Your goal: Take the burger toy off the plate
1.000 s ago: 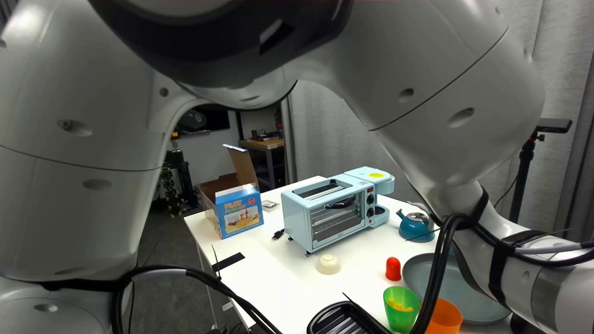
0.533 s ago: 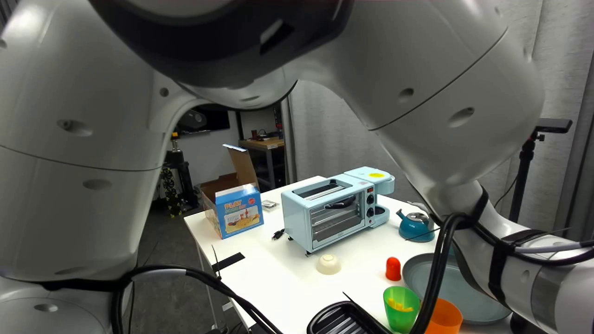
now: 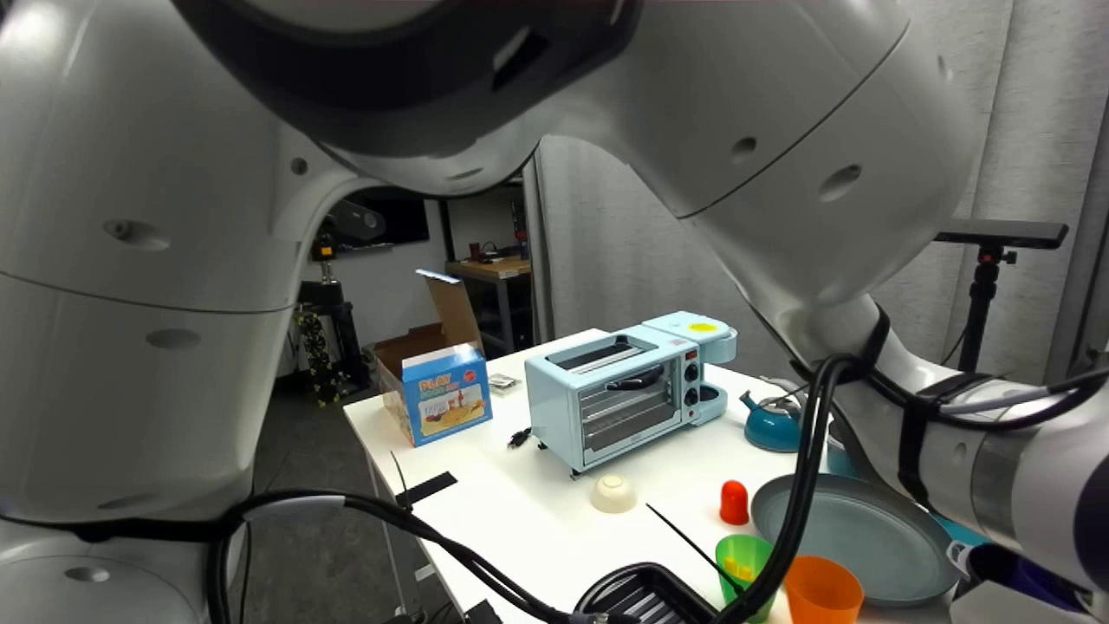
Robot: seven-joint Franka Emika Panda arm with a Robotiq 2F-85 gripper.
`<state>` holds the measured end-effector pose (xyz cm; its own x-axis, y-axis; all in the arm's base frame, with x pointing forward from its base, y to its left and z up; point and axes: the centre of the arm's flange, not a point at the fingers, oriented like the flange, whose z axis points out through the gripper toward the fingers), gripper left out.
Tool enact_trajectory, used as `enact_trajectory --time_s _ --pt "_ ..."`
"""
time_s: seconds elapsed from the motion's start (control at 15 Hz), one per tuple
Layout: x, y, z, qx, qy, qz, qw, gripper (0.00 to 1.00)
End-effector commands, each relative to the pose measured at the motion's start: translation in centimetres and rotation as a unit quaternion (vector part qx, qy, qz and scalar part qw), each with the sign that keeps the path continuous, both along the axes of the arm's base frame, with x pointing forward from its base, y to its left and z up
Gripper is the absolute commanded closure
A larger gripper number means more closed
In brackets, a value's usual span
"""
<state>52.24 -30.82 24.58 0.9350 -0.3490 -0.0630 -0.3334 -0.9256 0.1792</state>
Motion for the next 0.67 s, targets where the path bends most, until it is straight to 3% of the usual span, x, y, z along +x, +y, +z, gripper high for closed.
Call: enact_trajectory --time_s 0.0,0.6 --pt "2.1 2.8 2.1 -0.001 -0.031 0.025 0.9992 0.0" --pt "5.7 13.5 5.2 0.021 -0.104 0.123 0.9867 0.0"
